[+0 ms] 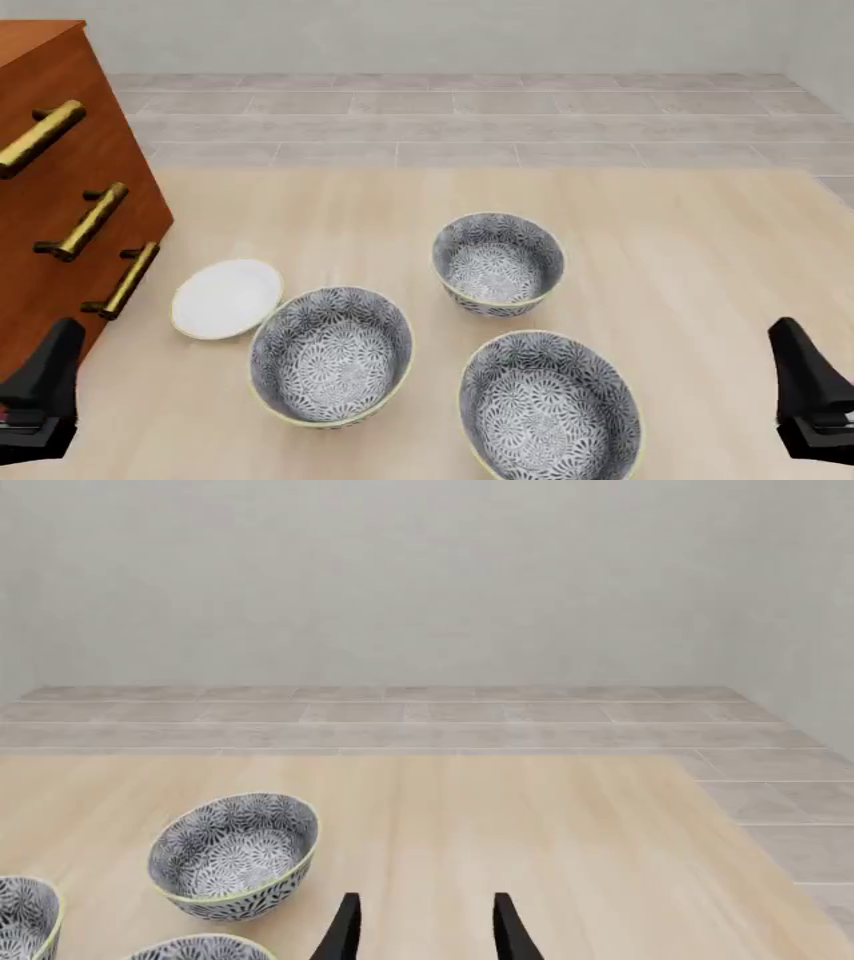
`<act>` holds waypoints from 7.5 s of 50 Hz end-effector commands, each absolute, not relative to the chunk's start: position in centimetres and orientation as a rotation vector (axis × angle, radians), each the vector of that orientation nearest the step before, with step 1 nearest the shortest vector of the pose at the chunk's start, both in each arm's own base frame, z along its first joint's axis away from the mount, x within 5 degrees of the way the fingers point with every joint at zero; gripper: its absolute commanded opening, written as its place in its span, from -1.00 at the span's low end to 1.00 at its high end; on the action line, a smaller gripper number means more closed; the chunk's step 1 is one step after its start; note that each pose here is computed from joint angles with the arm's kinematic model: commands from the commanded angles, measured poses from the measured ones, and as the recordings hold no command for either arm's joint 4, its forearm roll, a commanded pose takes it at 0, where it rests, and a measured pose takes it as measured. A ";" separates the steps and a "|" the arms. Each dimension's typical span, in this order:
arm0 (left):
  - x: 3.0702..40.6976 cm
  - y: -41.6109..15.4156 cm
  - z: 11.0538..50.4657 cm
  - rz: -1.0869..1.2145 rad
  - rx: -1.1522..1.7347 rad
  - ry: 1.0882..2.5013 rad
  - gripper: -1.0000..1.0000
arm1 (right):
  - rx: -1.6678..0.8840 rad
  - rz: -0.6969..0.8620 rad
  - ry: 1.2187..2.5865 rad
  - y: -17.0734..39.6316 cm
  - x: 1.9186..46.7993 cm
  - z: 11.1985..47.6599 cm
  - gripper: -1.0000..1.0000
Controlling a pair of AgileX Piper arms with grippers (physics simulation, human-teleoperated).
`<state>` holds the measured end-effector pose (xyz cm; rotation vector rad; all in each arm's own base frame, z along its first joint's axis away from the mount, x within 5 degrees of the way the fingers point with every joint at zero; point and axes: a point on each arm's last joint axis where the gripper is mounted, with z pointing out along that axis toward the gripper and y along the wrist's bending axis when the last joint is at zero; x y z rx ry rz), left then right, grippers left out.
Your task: Stack the bowl at the front on the bowl in the middle.
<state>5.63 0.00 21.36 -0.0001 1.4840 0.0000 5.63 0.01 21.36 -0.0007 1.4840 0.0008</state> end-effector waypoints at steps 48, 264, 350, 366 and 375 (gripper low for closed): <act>5.6 0.0 21.5 0.001 0.001 1.485 1.00 | -0.137 0.036 1.686 0.9 8.7 28.8 1.00; 5.6 0.0 21.7 0.003 0.002 1.484 1.00 | -0.316 0.137 2.478 10.3 34.4 15.2 -1.00; 5.6 0.0 21.7 0.003 0.002 1.483 1.00 | -0.699 0.400 2.156 19.9 24.3 34.2 -1.00; 5.6 0.0 21.7 0.003 0.002 1.483 1.00 | -0.766 0.440 2.163 23.0 24.3 32.1 -1.00; 5.6 0.0 21.7 0.003 0.003 1.484 1.00 | -0.794 0.461 2.168 24.5 24.2 31.1 -1.00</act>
